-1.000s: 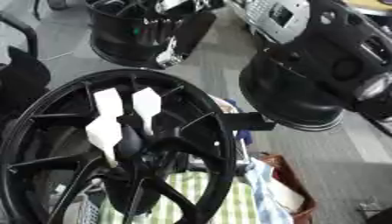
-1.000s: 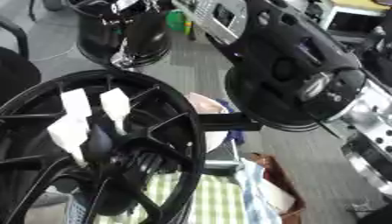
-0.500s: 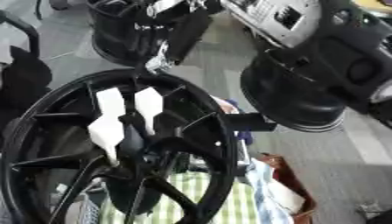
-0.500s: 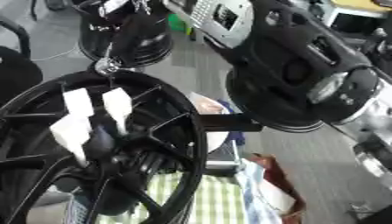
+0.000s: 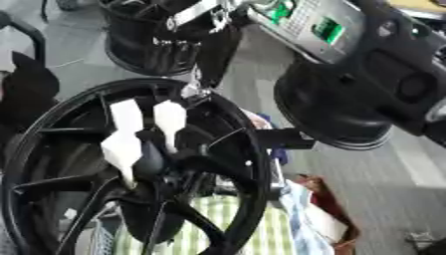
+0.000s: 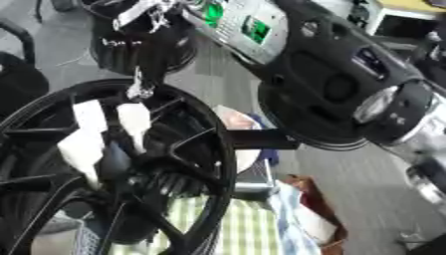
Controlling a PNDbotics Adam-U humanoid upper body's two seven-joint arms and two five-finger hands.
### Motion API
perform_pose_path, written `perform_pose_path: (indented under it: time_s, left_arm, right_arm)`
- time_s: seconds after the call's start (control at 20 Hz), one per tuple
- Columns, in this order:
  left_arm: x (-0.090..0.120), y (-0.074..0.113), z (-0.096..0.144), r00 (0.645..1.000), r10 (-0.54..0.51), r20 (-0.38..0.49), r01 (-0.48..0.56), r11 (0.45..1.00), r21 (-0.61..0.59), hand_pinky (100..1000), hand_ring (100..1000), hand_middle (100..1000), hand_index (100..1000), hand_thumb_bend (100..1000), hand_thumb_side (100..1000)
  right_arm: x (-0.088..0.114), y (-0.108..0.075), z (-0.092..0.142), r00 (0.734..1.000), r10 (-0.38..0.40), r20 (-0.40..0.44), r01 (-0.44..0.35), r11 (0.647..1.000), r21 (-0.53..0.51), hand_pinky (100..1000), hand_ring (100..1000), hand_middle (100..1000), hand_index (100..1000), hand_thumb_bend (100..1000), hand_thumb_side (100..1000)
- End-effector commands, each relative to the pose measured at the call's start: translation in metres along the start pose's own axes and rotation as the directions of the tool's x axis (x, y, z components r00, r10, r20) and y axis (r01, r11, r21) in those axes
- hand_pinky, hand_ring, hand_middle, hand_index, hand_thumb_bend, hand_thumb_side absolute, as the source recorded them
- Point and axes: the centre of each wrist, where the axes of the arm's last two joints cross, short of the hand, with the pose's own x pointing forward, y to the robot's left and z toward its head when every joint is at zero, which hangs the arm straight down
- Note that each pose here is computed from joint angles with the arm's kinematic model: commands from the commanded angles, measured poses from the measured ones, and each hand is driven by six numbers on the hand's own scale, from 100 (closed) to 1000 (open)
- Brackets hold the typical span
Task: Pull the pin out of the wheel hub.
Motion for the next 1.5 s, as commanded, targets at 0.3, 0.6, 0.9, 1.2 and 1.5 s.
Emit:
perform_pose_path:
  time_s: [0.3,0.6,0.9,1.2,1.5]
  left_arm:
    - [0.007,0.002,-0.007,0.999,-0.015,0.030,0.015,1.000,-0.021,846,944,828,857,246,528]
    - [0.007,0.001,-0.008,0.999,-0.013,0.033,0.014,1.000,-0.025,845,945,828,856,245,528]
    - [0.007,0.001,-0.009,0.999,-0.011,0.037,0.012,1.000,-0.025,845,945,827,856,244,529]
    - [0.007,0.000,-0.010,0.999,-0.007,0.041,0.008,1.000,-0.027,844,945,827,855,243,530]
    - [0.008,-0.001,-0.011,0.999,-0.001,0.047,0.002,1.000,-0.026,844,946,826,855,242,532]
  right_arm:
    - [0.001,-0.004,0.000,1.000,-0.023,0.014,0.023,0.999,0.024,850,879,826,887,270,141]
    - [0.003,-0.002,-0.005,0.999,-0.037,0.015,0.036,0.998,0.055,854,883,834,888,327,109]
    - [-0.006,0.002,-0.010,0.999,-0.047,-0.012,0.047,0.996,0.072,858,887,844,889,351,100]
    - [-0.023,0.005,-0.019,0.998,-0.060,-0.025,0.062,0.996,0.062,855,884,843,886,346,100]
    - [-0.036,0.007,-0.026,0.998,-0.059,-0.027,0.060,0.997,0.055,853,881,844,884,341,100]
